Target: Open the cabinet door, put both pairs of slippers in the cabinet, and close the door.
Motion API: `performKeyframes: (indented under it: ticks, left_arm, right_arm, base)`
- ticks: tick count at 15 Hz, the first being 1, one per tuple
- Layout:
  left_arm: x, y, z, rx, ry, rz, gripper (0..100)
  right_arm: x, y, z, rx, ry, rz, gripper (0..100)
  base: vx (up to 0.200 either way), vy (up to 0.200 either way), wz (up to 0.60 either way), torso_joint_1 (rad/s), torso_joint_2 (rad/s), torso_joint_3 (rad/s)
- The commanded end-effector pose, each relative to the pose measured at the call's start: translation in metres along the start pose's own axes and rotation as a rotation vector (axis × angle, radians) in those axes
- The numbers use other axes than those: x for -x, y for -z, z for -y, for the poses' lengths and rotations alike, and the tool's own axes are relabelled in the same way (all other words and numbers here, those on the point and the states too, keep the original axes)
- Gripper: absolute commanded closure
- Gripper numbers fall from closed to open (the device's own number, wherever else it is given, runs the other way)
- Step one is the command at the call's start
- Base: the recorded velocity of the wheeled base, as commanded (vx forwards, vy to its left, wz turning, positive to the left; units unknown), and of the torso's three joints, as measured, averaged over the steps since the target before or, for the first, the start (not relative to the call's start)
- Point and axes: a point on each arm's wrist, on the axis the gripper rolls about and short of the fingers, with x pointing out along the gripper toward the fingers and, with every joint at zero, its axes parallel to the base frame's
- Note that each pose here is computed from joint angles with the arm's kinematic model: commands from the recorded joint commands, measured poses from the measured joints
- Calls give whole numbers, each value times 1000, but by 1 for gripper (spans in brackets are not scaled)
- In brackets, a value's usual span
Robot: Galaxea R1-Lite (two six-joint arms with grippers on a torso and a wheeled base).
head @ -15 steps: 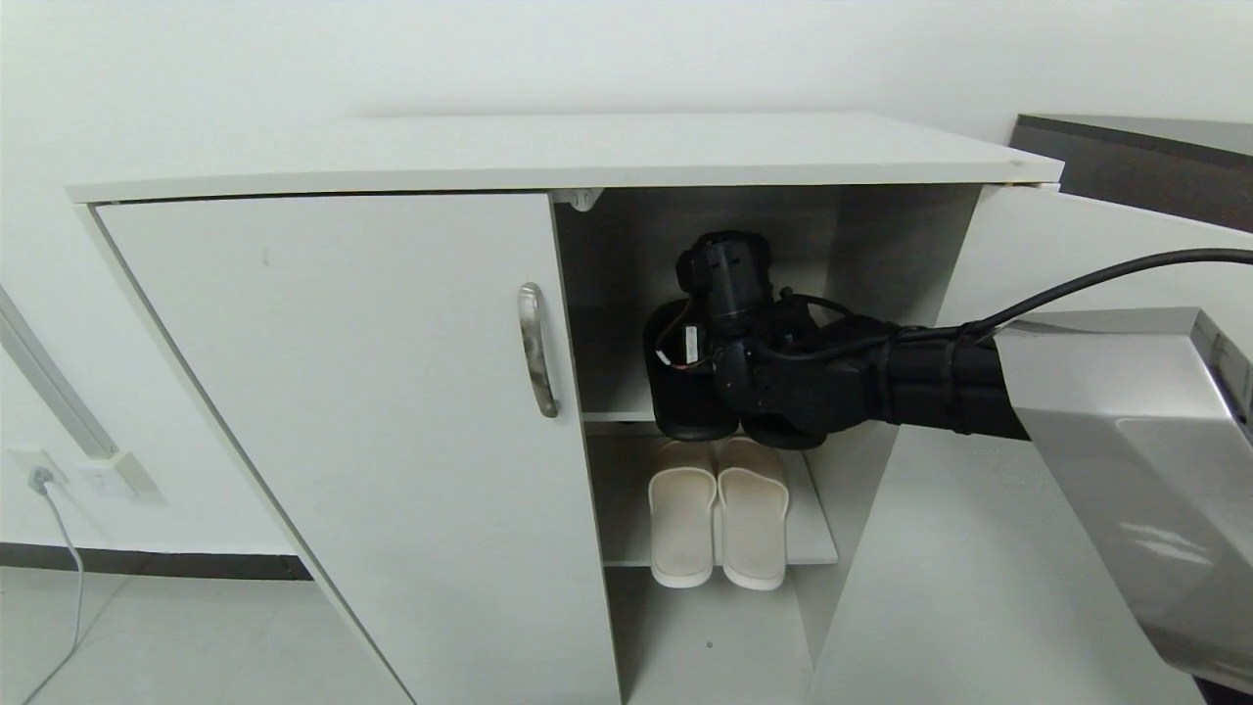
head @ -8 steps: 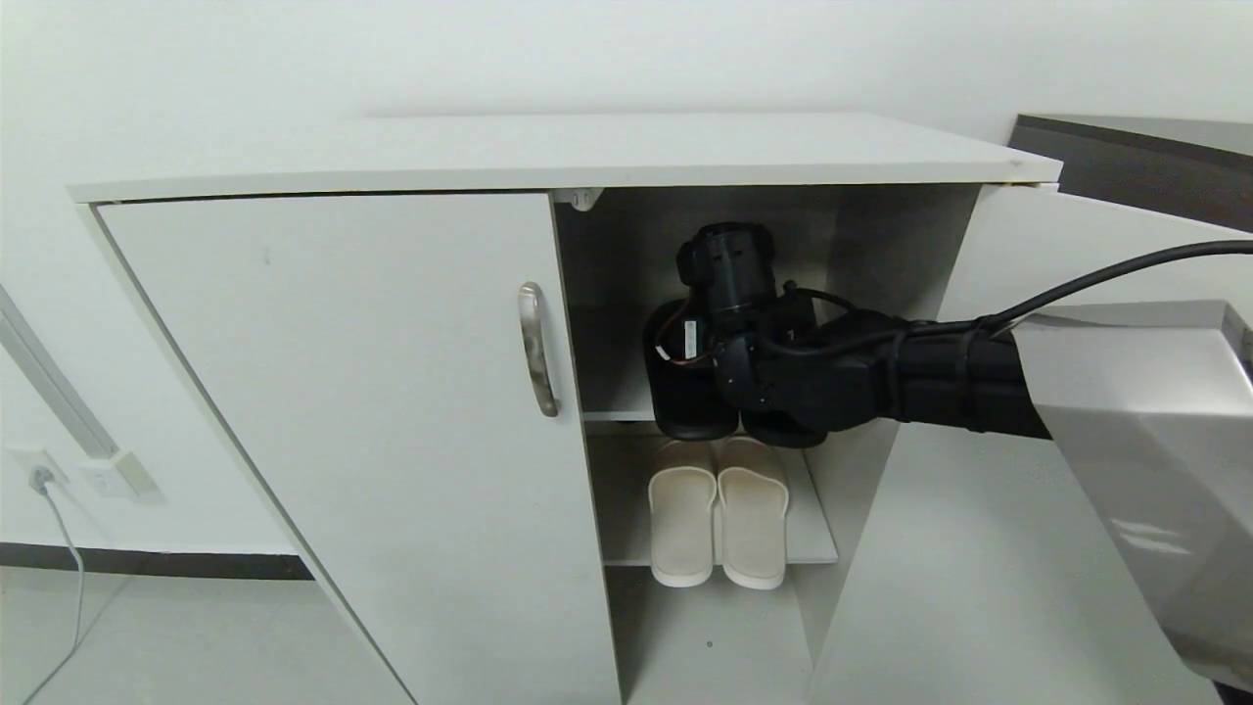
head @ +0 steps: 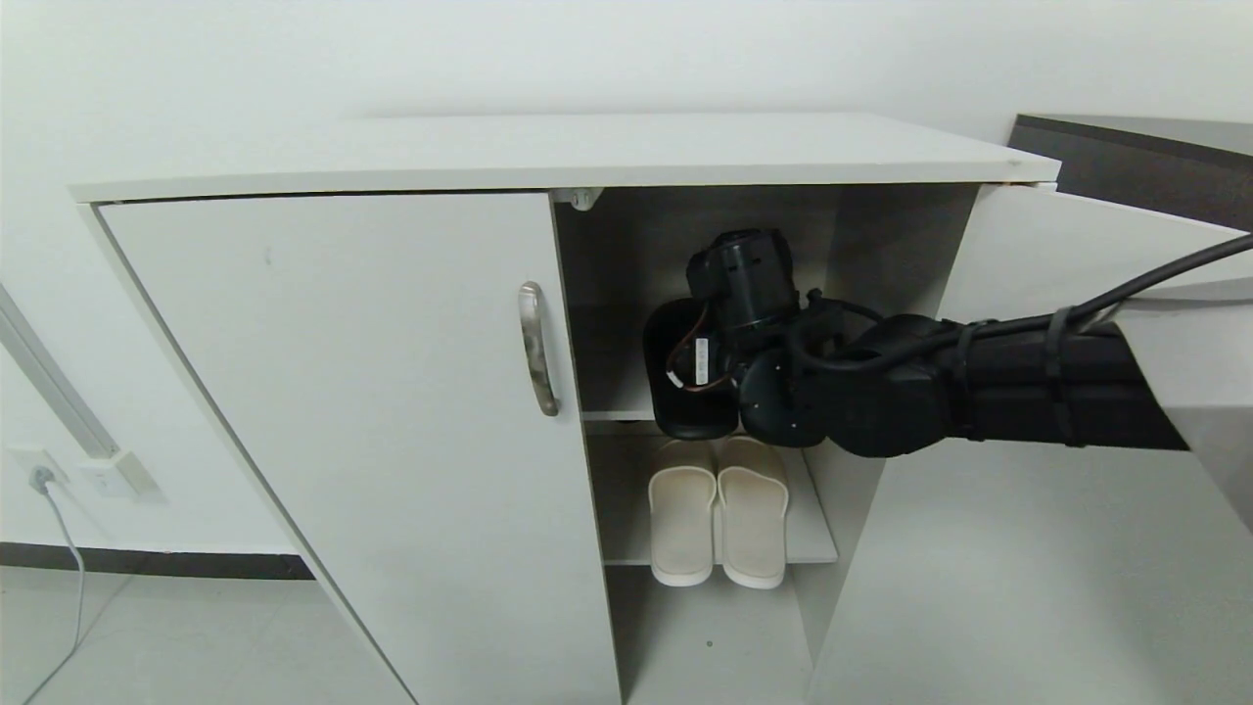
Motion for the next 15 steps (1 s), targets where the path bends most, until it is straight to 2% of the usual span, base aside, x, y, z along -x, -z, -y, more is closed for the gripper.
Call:
performKeyframes:
  ticks: [1, 3, 6, 10, 11, 15]
  left_arm:
    - [0, 0, 0, 0, 0, -1, 100]
    - [0, 0, 0, 0, 0, -1, 100]
    - [0, 0, 0, 0, 0, -1, 100]
    - [0, 0, 0, 0, 0, -1, 100]
    - [0, 0, 0, 0, 0, -2, 100]
    - [0, 0, 0, 0, 0, -1, 100]
  right_arm:
    - [31, -6, 8, -5, -39, 8, 0]
    - [55, -2, 11, -7, -88, 24, 0]
    - [84, 15, 23, -3, -238, 5, 0]
    - [96, 46, 44, 27, -374, 1, 0]
    - [96, 51, 45, 26, -388, 16, 100]
    - [94, 54, 45, 55, -398, 54, 100]
  base:
    - [0, 0, 0, 0, 0, 0]
    - [0, 0, 0, 0, 0, 0]
    - [0, 0, 0, 0, 0, 0]
    - [0, 0, 0, 0, 0, 0]
    - [0, 0, 0, 0, 0, 0]
    - [0, 0, 0, 0, 0, 0]
